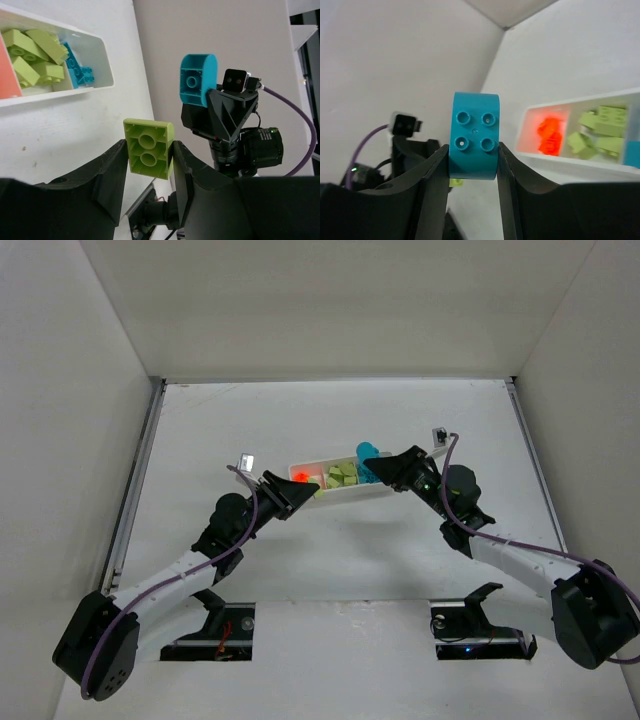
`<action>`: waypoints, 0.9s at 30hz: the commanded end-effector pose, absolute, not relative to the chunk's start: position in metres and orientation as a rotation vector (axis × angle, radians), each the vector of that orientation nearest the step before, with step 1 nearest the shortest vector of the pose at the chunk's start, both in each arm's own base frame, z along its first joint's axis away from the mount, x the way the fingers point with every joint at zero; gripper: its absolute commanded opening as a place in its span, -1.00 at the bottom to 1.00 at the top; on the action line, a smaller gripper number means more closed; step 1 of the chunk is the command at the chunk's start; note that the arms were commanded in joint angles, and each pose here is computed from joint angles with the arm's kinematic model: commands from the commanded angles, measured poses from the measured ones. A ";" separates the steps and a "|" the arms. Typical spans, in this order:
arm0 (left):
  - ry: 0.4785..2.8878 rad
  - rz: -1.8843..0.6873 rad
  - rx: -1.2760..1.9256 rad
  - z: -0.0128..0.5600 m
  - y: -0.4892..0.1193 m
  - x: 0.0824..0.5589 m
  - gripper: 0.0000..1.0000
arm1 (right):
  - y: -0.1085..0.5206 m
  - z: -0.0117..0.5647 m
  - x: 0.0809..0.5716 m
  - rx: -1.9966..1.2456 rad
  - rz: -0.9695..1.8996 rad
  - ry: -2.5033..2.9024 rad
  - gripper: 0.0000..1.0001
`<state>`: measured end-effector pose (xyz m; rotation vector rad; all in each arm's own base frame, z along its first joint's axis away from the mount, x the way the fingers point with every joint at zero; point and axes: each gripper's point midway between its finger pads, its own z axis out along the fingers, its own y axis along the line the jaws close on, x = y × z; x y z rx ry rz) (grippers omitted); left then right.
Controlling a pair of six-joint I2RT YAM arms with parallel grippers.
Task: Sort the legos into containers by color
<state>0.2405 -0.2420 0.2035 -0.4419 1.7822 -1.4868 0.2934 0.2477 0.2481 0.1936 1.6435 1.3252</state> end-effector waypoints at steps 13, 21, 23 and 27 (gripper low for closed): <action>1.813 -1.379 -0.282 0.205 -0.266 0.266 -0.62 | 0.190 0.156 0.361 0.244 0.597 1.972 -0.25; 1.828 -1.353 -0.248 0.202 -0.276 0.276 -0.62 | 0.191 0.141 0.376 0.230 0.501 2.021 -0.20; 1.831 -1.347 -0.241 0.201 -0.277 0.278 -0.62 | 0.191 0.139 0.377 0.228 0.478 2.024 -0.16; 1.836 -1.331 -0.235 0.201 -0.280 0.285 -0.62 | 0.191 0.138 0.381 0.233 0.469 2.016 -0.02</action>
